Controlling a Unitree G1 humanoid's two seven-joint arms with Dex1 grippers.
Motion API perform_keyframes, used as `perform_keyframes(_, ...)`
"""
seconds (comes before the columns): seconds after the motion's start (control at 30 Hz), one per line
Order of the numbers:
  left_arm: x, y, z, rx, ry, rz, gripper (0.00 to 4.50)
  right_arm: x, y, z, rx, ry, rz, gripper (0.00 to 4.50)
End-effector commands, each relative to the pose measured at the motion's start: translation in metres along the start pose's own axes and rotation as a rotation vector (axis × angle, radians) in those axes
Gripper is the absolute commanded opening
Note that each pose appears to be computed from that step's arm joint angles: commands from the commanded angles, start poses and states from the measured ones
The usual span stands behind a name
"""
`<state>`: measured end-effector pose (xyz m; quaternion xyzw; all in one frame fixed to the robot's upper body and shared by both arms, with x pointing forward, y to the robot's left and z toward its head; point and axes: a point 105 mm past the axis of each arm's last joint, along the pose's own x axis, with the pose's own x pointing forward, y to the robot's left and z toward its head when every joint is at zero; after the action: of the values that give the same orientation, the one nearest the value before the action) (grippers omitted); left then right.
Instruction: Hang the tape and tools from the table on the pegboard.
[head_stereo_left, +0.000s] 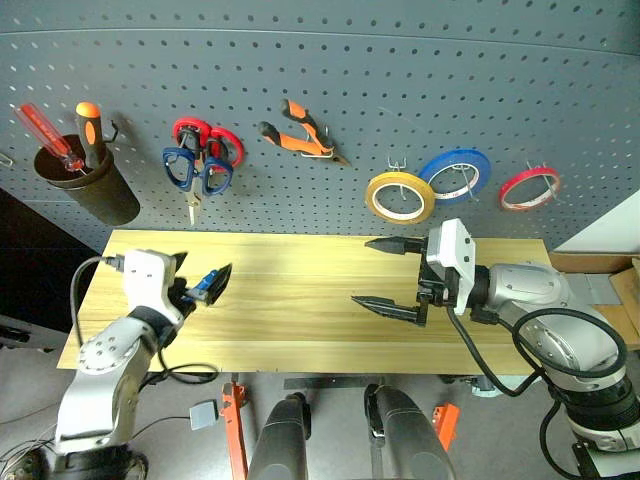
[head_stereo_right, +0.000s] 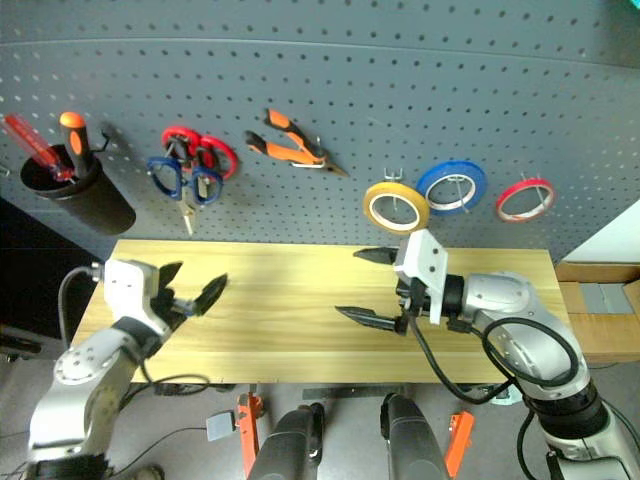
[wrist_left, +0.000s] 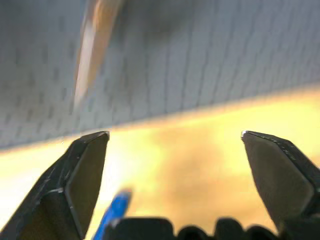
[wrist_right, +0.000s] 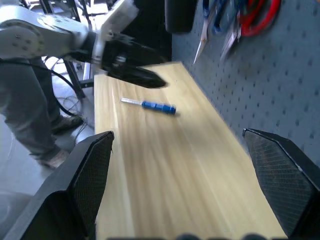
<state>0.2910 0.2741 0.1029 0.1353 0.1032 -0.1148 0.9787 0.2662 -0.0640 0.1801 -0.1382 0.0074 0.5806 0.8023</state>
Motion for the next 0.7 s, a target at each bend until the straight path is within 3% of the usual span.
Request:
perform_keyframes(0.03, -0.009, 0.021, -0.015, 0.103, 0.194, 0.004, 4.48, 0.003, 0.008, -0.007, 0.117, 0.08, 0.011, 4.5)
perform_keyframes(0.2, 0.007, 0.034, -0.007, 0.121, 0.261, -0.015, 4.48, 0.017, 0.009, -0.001, 0.252, 0.101, 0.001, 4.5)
perform_keyframes(0.7, 0.059, 0.035, -0.024, 0.09, 0.404, -0.098, 4.48, 0.027, 0.013, 0.003, 0.24, 0.126, -0.024, 4.5)
